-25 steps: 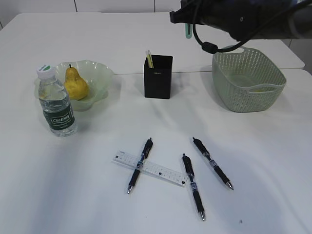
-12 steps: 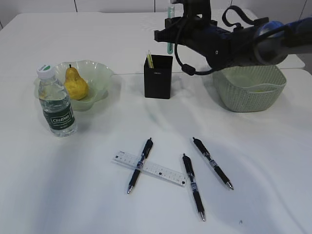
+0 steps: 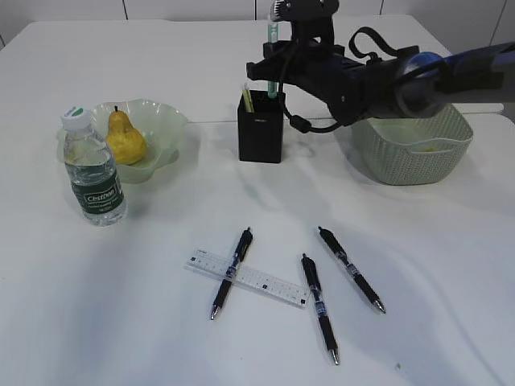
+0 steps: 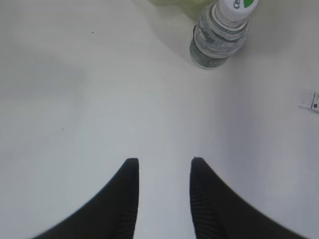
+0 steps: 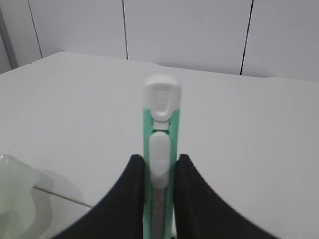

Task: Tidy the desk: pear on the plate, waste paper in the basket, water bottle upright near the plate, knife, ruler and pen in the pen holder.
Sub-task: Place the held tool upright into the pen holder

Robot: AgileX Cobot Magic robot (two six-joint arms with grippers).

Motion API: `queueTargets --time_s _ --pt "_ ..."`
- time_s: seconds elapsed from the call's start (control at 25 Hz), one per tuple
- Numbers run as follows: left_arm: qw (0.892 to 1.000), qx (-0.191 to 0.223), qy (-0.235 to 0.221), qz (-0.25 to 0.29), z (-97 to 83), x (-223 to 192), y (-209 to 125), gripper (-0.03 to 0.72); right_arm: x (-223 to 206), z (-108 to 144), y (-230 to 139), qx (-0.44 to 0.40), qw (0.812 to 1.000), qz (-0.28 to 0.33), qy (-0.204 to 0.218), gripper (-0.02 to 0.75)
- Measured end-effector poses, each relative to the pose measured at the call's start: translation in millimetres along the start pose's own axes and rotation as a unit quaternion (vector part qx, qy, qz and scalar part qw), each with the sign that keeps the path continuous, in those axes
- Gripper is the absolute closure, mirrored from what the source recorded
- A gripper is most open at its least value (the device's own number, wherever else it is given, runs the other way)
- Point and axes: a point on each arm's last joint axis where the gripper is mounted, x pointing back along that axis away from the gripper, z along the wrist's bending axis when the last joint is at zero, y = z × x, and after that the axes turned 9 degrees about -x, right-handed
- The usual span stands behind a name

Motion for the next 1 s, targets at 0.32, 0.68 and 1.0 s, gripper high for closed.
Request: queueTargets --time_s 0.32,0.68,1.0 --pt "1.0 0.0 0.0 0.0 0.0 0 0 0.449 -6 -3 -21 -0.001 1.0 0.02 -0.003 0.613" --pt "1.0 0.0 0.0 0.0 0.0 0 0 0.449 -9 -3 -33 0.0 0.999 0.034 0.001 0.613" --pt "1.0 0.0 0.0 0.0 0.0 0 0 0.449 -9 1 -37 0.029 0.999 0.04 0.015 0.604"
